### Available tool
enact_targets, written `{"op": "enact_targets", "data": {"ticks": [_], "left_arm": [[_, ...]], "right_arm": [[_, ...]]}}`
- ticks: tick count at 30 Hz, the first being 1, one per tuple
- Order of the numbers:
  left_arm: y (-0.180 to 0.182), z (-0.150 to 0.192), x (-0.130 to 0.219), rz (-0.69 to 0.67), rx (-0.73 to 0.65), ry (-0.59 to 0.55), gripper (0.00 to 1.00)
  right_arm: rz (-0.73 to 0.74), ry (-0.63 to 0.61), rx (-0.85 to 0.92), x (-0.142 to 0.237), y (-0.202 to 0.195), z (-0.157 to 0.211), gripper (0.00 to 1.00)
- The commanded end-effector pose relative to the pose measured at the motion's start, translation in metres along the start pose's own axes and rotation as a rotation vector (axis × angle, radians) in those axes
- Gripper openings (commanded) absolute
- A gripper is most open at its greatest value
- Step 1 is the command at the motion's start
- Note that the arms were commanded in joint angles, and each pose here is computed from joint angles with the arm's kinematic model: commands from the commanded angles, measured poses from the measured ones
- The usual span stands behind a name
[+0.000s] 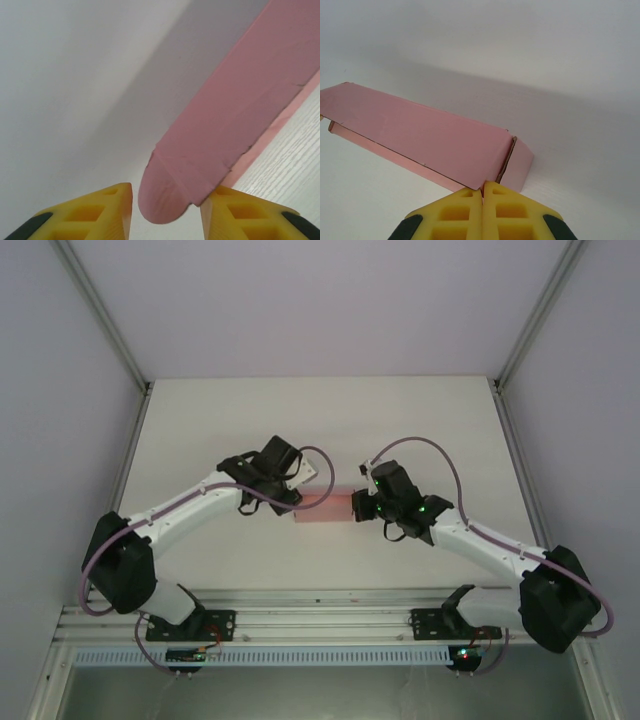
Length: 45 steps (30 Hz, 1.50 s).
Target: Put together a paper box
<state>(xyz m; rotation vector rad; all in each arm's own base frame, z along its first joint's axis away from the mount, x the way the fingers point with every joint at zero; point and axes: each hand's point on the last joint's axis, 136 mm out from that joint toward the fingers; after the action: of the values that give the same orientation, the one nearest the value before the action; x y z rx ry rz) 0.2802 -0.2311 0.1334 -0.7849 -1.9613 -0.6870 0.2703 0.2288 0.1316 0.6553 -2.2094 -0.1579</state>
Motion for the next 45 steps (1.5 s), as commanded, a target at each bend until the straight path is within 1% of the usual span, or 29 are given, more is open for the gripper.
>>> {"op": "enact_targets", "data": {"ticks": [1, 3, 6, 7, 11, 14, 15, 17, 18, 20, 27, 29, 32, 34, 36, 38, 41, 45], "left_arm": [[0.007, 0.005, -0.005, -0.009, -0.009, 0.013, 0.39], [0.010, 0.004, -0.007, -0.012, -0.003, 0.010, 0.38], [0.010, -0.002, -0.006, 0.003, 0.008, -0.001, 0.28], [0.009, -0.005, -0.005, 0.012, 0.009, -0.007, 0.26], [-0.002, -0.014, 0.001, 0.081, 0.007, -0.043, 0.24], [-0.005, -0.015, 0.003, 0.097, 0.008, -0.050, 0.21], [-0.005, -0.016, 0.003, 0.100, 0.015, -0.050, 0.17], [-0.007, -0.018, 0.005, 0.113, 0.024, -0.056, 0.06], [-0.008, -0.018, 0.005, 0.116, 0.028, -0.056, 0.05], [-0.008, -0.020, 0.006, 0.118, 0.052, -0.055, 0.00], [-0.010, -0.015, 0.007, 0.132, 0.185, -0.020, 0.00], [-0.015, -0.013, 0.009, 0.153, 0.255, 0.011, 0.00], [-0.034, -0.011, 0.010, 0.259, 0.339, 0.054, 0.00], [-0.033, -0.004, 0.011, 0.236, 0.390, 0.100, 0.00], [-0.037, 0.000, 0.013, 0.260, 0.410, 0.124, 0.00], [-0.040, 0.003, 0.017, 0.275, 0.421, 0.157, 0.00], [-0.042, -0.001, 0.023, 0.307, 0.441, 0.154, 0.00], [-0.036, -0.006, 0.029, 0.330, 0.493, 0.158, 0.00]], "right_arm": [[-0.022, 0.042, -0.005, 0.005, 0.003, 0.005, 0.00], [-0.028, 0.046, -0.006, 0.004, 0.003, 0.006, 0.00], [-0.026, 0.055, -0.005, 0.003, 0.002, 0.009, 0.00], [-0.024, 0.054, -0.002, 0.003, 0.002, 0.008, 0.00], [-0.007, 0.048, 0.002, 0.003, 0.000, 0.005, 0.00], [0.010, 0.049, 0.008, 0.003, -0.003, 0.005, 0.00], [0.018, 0.051, 0.007, 0.003, -0.005, 0.004, 0.00], [0.026, 0.058, 0.027, 0.003, -0.004, 0.005, 0.00], [0.032, 0.058, 0.029, 0.003, -0.004, 0.005, 0.00], [0.033, 0.061, 0.044, 0.004, -0.003, 0.004, 0.00], [0.116, 0.083, 0.100, 0.008, -0.012, 0.005, 0.00], [0.137, 0.086, 0.118, 0.010, -0.012, 0.004, 0.00], [0.152, 0.089, 0.164, 0.010, -0.008, 0.001, 0.00], [0.157, 0.093, 0.183, 0.010, -0.005, -0.001, 0.00], [0.182, 0.089, 0.191, 0.011, -0.008, -0.005, 0.03], [0.184, 0.085, 0.192, 0.012, -0.007, -0.008, 0.04], [0.127, 0.084, 0.188, 0.011, 0.003, -0.009, 0.07], [0.121, 0.049, 0.204, 0.013, 0.006, -0.018, 0.07]]}}
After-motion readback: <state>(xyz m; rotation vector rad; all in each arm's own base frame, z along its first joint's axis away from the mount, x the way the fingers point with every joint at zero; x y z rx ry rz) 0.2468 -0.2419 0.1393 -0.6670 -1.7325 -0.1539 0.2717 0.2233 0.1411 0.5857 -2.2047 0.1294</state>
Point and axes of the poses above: each hand's point on the last joint's axis, 136 mm out from that joint toward the fingers, its own x axis back along the fingers, its own y axis along the line the jaws close on, z = x × y, and after that the axes turned 2 degrees about x, right-handed
